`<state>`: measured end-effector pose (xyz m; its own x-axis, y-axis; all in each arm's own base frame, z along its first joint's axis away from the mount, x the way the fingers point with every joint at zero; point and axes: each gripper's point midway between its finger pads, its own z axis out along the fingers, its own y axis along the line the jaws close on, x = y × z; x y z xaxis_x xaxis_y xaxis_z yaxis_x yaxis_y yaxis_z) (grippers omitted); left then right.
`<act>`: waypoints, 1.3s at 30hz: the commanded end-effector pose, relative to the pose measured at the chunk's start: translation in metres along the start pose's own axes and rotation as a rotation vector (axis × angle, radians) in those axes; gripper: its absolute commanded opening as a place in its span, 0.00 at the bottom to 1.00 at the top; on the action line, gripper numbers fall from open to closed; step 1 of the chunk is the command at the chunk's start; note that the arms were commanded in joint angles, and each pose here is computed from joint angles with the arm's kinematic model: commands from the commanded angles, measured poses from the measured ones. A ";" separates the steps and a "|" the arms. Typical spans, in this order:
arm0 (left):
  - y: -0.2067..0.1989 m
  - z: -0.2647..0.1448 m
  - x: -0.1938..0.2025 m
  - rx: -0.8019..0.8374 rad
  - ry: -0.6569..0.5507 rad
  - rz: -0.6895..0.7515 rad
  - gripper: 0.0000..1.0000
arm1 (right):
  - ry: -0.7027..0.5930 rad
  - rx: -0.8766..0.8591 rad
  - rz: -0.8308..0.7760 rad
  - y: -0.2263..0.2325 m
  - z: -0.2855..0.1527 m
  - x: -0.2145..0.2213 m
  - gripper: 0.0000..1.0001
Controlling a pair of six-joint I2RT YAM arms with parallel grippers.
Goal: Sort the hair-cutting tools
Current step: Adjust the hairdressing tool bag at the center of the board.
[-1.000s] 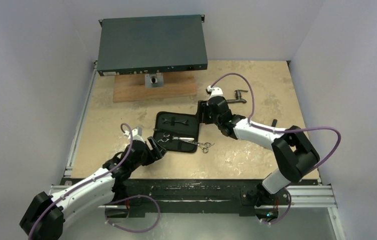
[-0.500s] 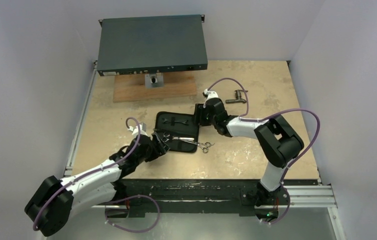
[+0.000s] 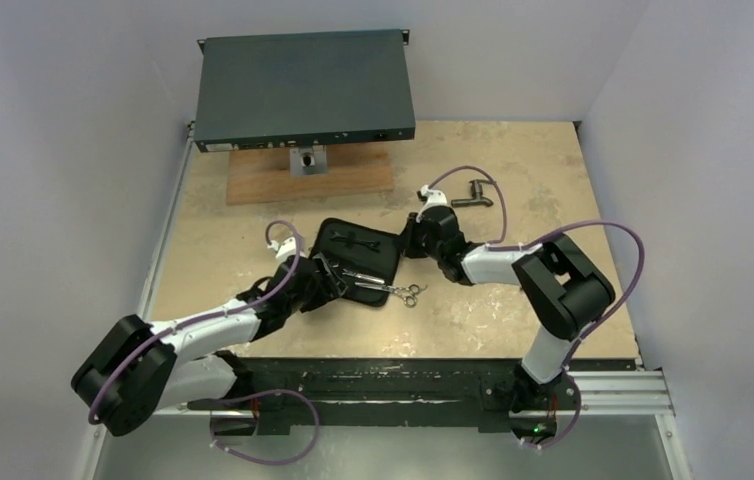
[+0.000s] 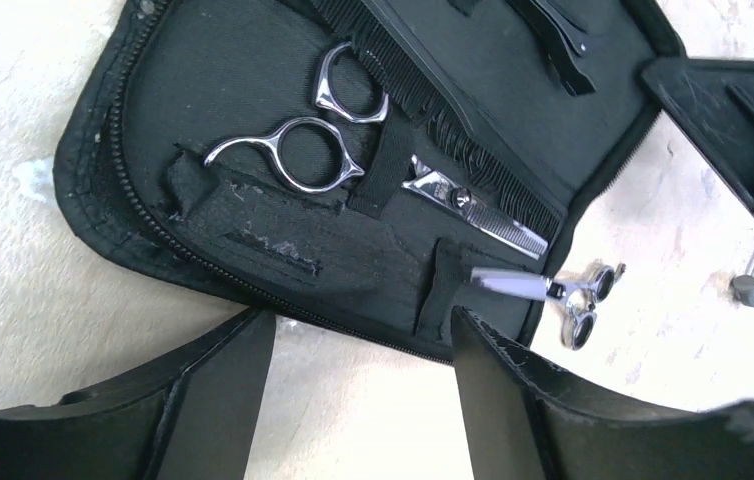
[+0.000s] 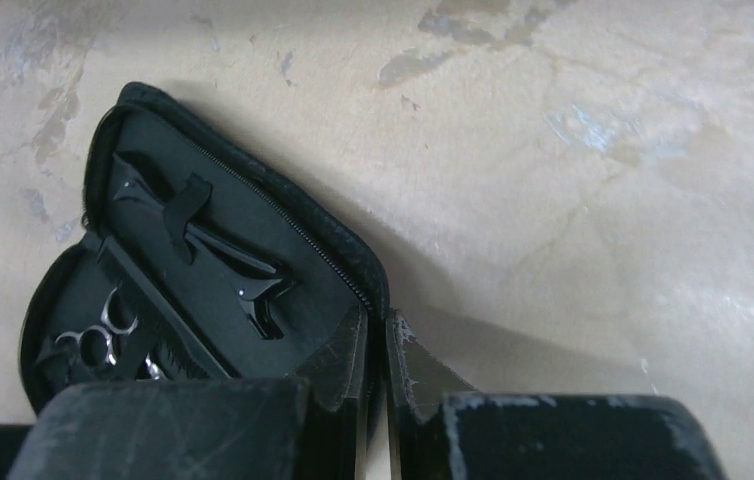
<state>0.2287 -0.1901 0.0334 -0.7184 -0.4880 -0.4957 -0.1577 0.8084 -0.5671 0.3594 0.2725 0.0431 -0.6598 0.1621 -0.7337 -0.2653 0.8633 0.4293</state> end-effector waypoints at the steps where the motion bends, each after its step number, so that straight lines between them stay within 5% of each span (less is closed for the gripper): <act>1: -0.001 0.010 0.003 -0.022 0.026 0.058 0.64 | -0.059 -0.009 0.063 0.002 -0.025 -0.003 0.00; 23: -0.058 0.052 0.007 0.125 0.094 0.139 0.49 | -0.162 0.040 0.192 -0.015 -0.132 0.022 0.00; 30: -0.054 0.052 -0.003 0.083 0.049 0.145 0.53 | -0.160 0.132 0.167 -0.026 -0.161 0.013 0.41; 39: -0.046 0.036 -0.020 0.038 -0.024 0.141 0.69 | 0.006 0.059 -0.040 0.006 -0.174 0.057 0.46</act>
<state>0.2741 -0.2454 0.0367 -0.7512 -0.3687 -0.5475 -0.0089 0.8351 -0.5501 0.2175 0.1899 0.1032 -0.6160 0.2666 -0.7412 -0.1658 0.8760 0.4529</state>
